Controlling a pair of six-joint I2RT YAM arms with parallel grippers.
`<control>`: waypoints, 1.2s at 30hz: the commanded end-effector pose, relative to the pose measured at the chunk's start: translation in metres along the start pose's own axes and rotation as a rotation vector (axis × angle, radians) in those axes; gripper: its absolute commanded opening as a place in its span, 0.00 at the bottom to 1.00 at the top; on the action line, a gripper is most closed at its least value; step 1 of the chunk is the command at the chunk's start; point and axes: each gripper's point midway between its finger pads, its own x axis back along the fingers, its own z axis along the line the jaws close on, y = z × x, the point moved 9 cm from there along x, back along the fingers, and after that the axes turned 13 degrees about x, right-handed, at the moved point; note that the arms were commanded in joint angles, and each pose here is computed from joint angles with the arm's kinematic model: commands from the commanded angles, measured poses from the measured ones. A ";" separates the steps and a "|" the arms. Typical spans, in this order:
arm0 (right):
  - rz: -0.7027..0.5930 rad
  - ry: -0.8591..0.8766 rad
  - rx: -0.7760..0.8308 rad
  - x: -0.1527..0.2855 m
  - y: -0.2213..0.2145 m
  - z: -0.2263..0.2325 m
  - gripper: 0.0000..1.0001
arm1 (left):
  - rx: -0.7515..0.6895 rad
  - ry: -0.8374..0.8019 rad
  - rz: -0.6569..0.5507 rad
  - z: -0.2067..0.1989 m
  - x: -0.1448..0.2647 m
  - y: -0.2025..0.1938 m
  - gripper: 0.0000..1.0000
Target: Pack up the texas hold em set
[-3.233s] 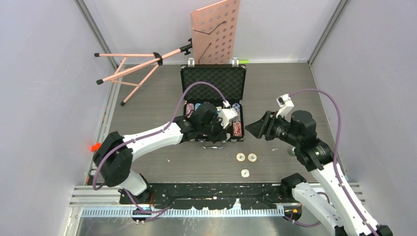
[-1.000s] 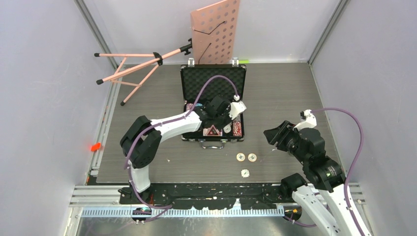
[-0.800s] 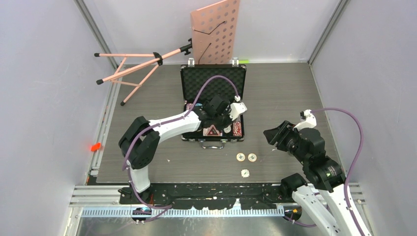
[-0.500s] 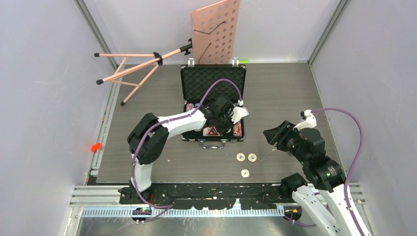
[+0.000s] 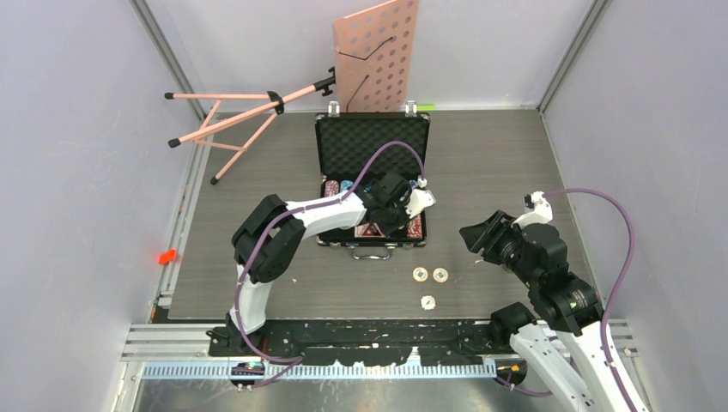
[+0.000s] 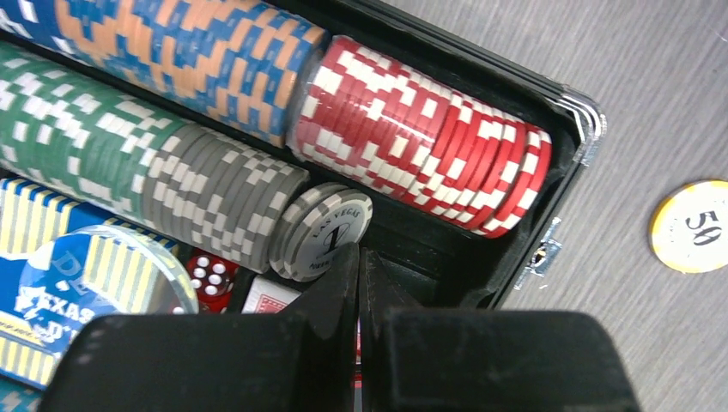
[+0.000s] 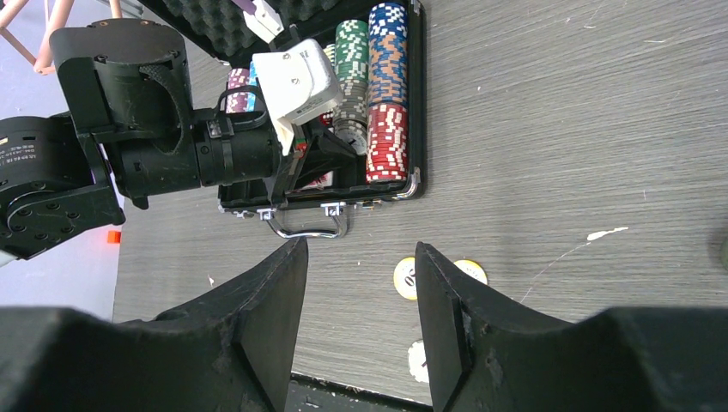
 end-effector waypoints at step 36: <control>0.439 -0.350 0.135 -0.033 -0.061 0.030 0.90 | 0.280 0.175 -0.273 -0.013 0.128 -0.019 0.52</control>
